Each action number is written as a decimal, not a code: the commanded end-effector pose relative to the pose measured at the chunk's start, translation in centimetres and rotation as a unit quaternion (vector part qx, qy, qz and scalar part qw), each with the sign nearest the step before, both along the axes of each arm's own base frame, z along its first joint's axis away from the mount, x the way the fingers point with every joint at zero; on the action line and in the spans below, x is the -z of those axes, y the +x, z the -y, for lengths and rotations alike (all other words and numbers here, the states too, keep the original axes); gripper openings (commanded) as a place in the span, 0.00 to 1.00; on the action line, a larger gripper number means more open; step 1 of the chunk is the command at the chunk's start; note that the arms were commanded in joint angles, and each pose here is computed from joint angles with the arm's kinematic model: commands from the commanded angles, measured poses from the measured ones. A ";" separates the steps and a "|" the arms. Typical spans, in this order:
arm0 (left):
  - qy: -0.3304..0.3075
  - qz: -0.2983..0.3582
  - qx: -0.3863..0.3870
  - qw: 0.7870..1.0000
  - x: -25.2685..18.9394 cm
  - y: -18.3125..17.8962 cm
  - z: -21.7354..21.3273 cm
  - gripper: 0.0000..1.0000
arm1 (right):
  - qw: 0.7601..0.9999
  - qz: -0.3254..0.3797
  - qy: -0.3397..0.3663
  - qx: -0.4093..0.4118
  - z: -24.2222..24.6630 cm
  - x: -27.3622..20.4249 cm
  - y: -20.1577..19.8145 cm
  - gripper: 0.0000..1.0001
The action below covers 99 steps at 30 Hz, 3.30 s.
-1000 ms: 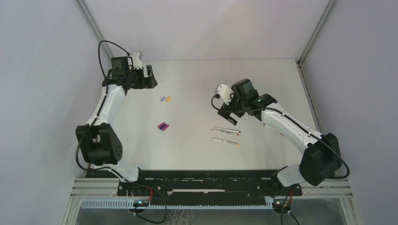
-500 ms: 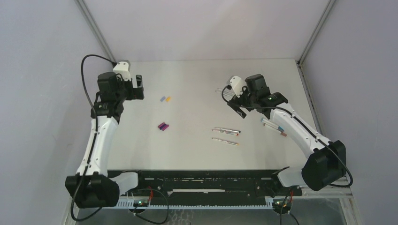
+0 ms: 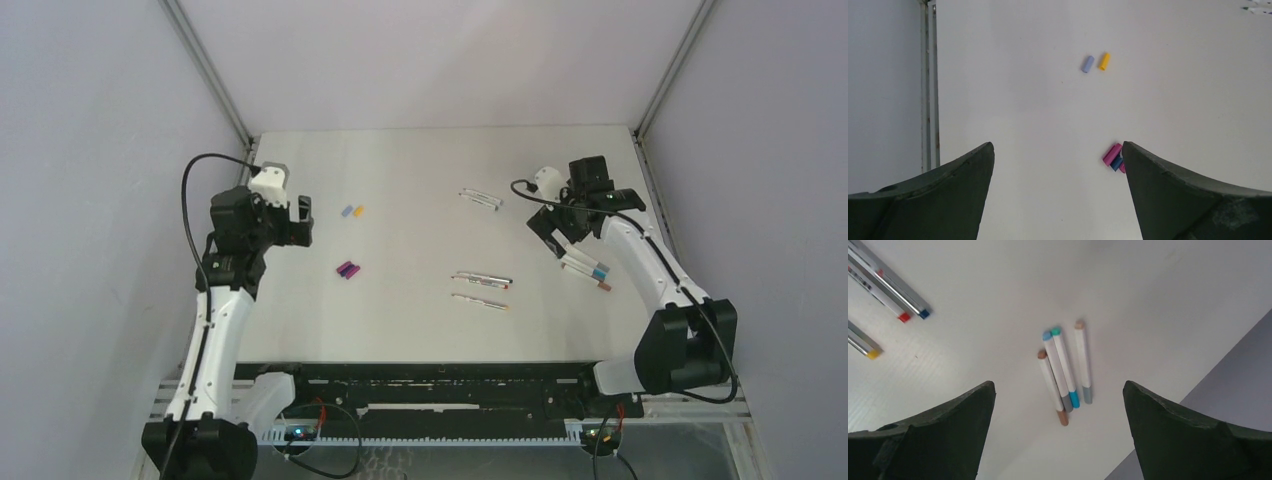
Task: Open the pen caps
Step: Pick up the pen from the center of the board.
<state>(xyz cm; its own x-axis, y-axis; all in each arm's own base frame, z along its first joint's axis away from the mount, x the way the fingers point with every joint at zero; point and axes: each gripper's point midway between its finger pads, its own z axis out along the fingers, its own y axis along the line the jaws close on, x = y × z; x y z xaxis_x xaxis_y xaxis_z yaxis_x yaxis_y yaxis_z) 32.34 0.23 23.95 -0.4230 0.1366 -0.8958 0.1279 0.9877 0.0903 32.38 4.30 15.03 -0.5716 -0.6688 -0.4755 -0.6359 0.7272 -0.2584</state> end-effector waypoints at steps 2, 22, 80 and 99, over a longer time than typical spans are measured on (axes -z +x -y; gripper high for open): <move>0.013 0.051 0.050 0.997 -1.0 -1.6 1.2 1.00 | 0.997 -0.070 -0.018 -0.027 1.9 2.0 -1.5 0.92; -0.023 0.035 0.156 0.987 0.3 -3.1 4.9 1.00 | 0.976 -0.212 -0.056 -0.017 4.9 10.0 -2.2 0.44; -0.027 0.013 0.158 0.987 1.6 -2.6 5.0 1.00 | 0.969 -0.224 -0.103 -0.014 5.9 13.3 -2.7 0.25; -0.030 0.013 0.168 0.985 1.6 -2.7 5.3 1.00 | 0.968 -0.240 -0.057 -0.050 1.8 12.9 -3.7 0.00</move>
<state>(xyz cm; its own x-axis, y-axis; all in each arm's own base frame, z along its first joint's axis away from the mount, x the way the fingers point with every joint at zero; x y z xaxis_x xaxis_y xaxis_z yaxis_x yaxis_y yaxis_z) 29.67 -4.75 22.51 -0.3613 0.1965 -0.9115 0.4171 0.9084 0.0305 28.39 -0.26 1.30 -0.6401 -0.7683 0.0062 -0.7676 0.6391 -0.0475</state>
